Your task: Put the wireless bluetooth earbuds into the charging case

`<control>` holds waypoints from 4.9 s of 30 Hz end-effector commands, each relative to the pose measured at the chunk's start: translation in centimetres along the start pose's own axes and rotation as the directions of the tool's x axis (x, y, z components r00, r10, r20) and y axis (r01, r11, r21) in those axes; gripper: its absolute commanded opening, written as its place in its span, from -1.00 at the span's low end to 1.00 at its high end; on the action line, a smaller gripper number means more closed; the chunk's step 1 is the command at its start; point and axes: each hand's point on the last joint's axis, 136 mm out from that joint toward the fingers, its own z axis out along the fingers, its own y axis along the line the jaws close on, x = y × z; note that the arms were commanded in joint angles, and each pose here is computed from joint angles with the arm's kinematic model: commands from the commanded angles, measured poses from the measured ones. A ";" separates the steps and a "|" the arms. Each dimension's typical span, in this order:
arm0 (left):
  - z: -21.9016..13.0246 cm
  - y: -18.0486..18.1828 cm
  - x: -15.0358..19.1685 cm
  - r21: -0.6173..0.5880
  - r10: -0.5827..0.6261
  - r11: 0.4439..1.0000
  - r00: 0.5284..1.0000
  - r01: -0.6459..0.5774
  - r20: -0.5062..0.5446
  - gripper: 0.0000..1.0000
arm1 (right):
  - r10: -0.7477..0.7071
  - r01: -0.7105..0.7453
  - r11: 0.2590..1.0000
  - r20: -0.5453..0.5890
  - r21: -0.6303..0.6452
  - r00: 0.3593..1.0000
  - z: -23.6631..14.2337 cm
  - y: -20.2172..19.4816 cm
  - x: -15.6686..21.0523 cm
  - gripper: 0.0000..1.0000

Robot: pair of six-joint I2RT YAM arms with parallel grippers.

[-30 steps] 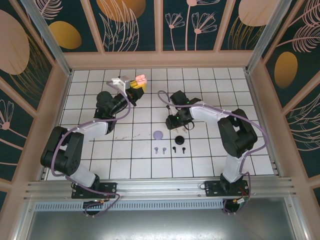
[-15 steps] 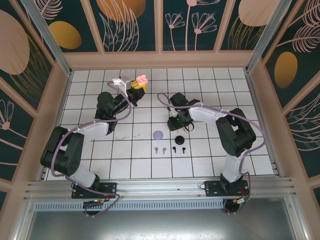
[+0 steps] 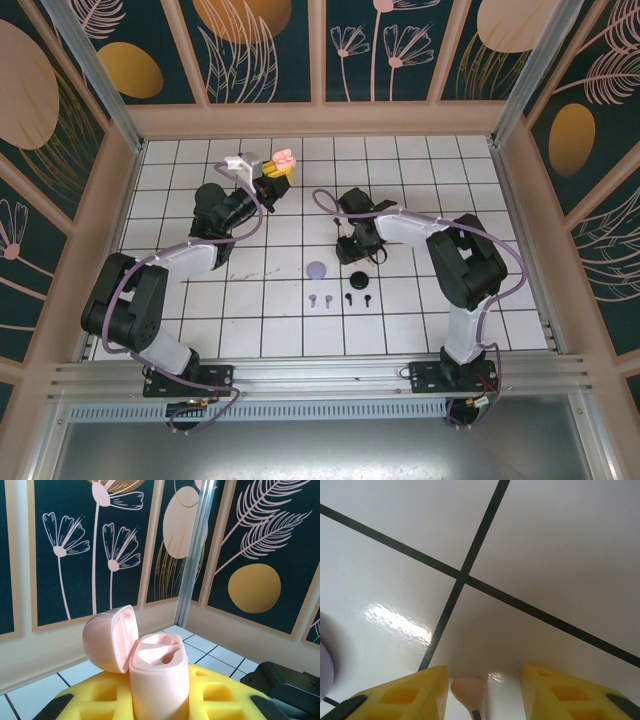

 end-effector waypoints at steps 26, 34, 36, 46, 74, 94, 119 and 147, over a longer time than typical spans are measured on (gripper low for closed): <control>0.5 -0.9 -1.6 0.033 0.007 0.999 0.999 -0.008 0.037 -1.00 | 0.015 -0.003 0.994 -0.111 0.109 0.994 2.3 0.3 3.2 -0.23; 0.4 -0.9 -1.4 0.034 0.008 0.999 0.999 -0.009 0.033 -1.00 | 0.052 -0.033 0.990 -0.131 0.141 0.990 2.6 0.2 3.8 -0.23; 0.5 -1.0 -1.4 0.037 0.008 0.999 0.999 -0.010 0.032 -1.00 | 0.054 -0.034 0.988 -0.133 0.149 0.990 2.6 0.2 3.9 -0.24; 0.5 -0.9 -1.3 0.040 0.003 0.999 1.000 -0.004 0.030 -1.00 | 0.074 -0.050 0.983 -0.135 0.174 0.988 2.5 0.0 4.2 -0.28; 0.5 -0.8 -1.2 0.035 -0.004 0.999 1.000 0.003 0.030 -1.00 | 0.102 -0.088 0.982 -0.081 0.166 0.991 1.4 0.2 4.0 -0.61; -0.2 -1.6 -1.3 0.062 0.056 0.996 0.996 -0.061 0.074 -1.00 | 0.197 -0.199 0.980 0.333 -0.028 0.922 -11.6 -0.1 -7.9 -0.69; 2.0 -3.0 -0.5 0.031 0.412 0.908 0.904 -0.418 0.115 -1.00 | 0.129 0.141 0.967 0.882 -0.214 0.453 -35.1 6.2 -17.7 -0.68; 3.7 -5.4 -1.7 0.054 0.482 0.868 0.862 -0.495 0.156 -1.00 | 0.116 0.315 0.912 0.902 -0.263 0.416 -33.7 10.3 -16.1 -0.68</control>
